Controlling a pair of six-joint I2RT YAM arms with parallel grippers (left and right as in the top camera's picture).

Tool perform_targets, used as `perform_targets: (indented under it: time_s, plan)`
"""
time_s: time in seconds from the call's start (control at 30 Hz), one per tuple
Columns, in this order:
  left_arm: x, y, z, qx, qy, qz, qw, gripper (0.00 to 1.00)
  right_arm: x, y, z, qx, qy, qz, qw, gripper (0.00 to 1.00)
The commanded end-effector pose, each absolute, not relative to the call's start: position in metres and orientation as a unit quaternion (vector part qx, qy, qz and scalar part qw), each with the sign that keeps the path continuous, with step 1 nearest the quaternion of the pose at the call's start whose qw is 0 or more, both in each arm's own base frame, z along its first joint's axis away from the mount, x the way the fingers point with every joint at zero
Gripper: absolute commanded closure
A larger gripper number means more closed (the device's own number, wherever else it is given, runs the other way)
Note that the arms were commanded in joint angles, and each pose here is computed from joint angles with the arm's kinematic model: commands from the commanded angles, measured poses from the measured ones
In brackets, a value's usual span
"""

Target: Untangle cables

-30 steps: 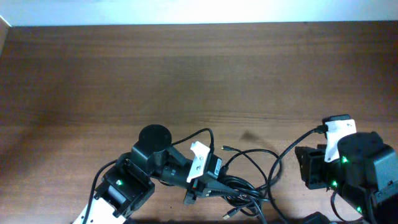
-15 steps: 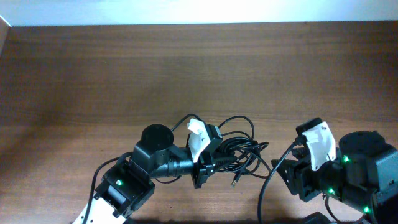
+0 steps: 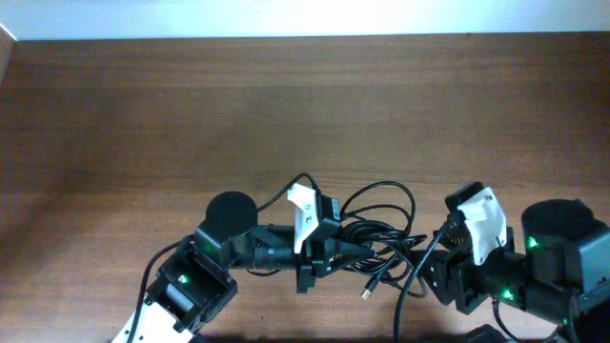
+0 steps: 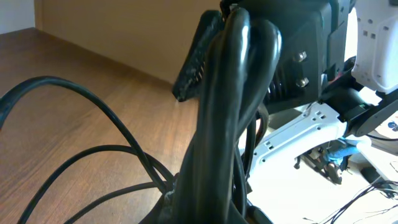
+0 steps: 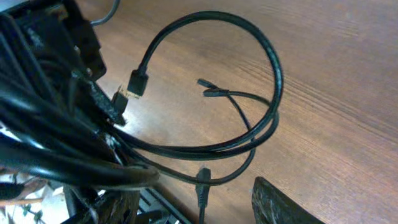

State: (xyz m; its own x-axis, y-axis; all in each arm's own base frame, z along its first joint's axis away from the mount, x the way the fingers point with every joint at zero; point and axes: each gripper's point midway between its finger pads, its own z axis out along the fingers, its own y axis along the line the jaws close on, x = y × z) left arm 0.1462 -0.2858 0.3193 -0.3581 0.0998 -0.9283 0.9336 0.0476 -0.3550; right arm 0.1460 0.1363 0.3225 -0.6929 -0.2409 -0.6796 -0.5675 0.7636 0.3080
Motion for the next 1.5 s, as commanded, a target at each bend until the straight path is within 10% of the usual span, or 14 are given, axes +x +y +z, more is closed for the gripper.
perform_targets:
  time_s: [0.0,0.67,1.0,1.4,1.47]
  plan:
    - [0.143,-0.285,0.329,0.423,0.604,-0.554,0.387,1.00,0.140,0.145,0.332,-0.255,0.865,0.283,0.325,0.43]
    - [0.129,-0.287,0.333,0.444,0.582,-0.570,0.374,1.00,0.094,0.191,0.375,-0.467,0.696,0.410,0.361,0.39]
    - [0.106,-0.284,0.336,0.492,0.535,-0.590,0.353,1.00,0.212,0.102,0.322,-0.103,0.911,0.133,0.377,0.39]
    - [0.078,-0.276,0.348,0.544,0.461,-0.619,0.330,1.00,0.248,0.033,0.343,0.008,0.887,-0.058,0.459,0.39]
    - [0.078,-0.276,0.348,0.544,0.461,-0.619,0.330,1.00,0.256,0.040,0.354,0.010,0.875,-0.035,0.482,0.76]
